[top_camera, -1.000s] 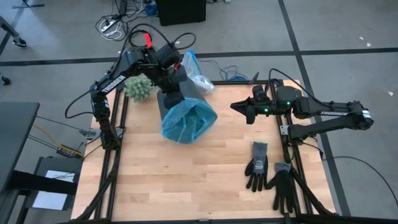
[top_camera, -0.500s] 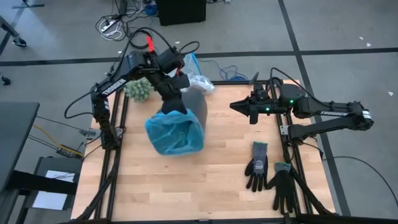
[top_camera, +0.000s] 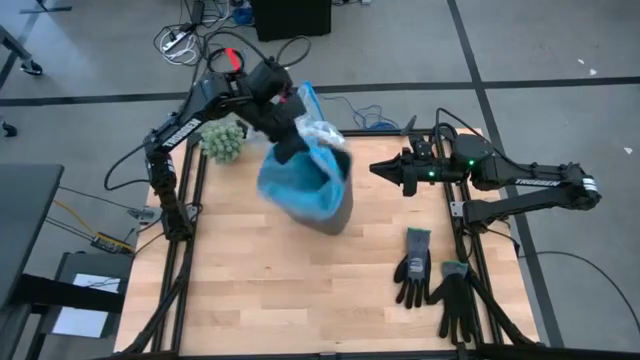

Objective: Place trash/remove bag and relplace
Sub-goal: Insert the new blue trash bag into the trash bin

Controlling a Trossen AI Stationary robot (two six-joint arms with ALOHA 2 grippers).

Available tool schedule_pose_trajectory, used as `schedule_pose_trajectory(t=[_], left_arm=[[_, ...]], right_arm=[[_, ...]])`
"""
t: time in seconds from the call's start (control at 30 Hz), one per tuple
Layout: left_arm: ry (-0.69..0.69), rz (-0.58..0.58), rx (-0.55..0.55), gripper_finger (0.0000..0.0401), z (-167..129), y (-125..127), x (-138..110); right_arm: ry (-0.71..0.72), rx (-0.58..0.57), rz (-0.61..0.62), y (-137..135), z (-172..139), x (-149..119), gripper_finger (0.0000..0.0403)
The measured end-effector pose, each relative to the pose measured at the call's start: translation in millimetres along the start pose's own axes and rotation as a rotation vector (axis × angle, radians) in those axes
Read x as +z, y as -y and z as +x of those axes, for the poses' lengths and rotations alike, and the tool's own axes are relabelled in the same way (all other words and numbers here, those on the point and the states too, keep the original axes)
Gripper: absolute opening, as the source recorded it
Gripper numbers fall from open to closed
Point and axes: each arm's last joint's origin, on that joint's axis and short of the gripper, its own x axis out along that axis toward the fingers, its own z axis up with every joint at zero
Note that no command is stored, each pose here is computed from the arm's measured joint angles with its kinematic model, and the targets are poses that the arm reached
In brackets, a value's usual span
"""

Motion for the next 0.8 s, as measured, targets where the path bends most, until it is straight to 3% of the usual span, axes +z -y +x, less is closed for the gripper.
schedule_pose_trajectory(t=[0.13,0.37,0.8], left_arm=[[0.009,0.033,0.079,0.0004,28,-16,12],[0.068,0.067,-0.022,0.0006,61,-24,29],[0.296,0.111,-0.059,0.0007,57,-19,52]], right_arm=[[0.012,-0.015,-0.002,0,0,0,0.0067],[0.06,-0.086,-0.134,3,0,2,0.0075],[0.054,-0.261,-0.302,-1,-6,19,0.0196]])
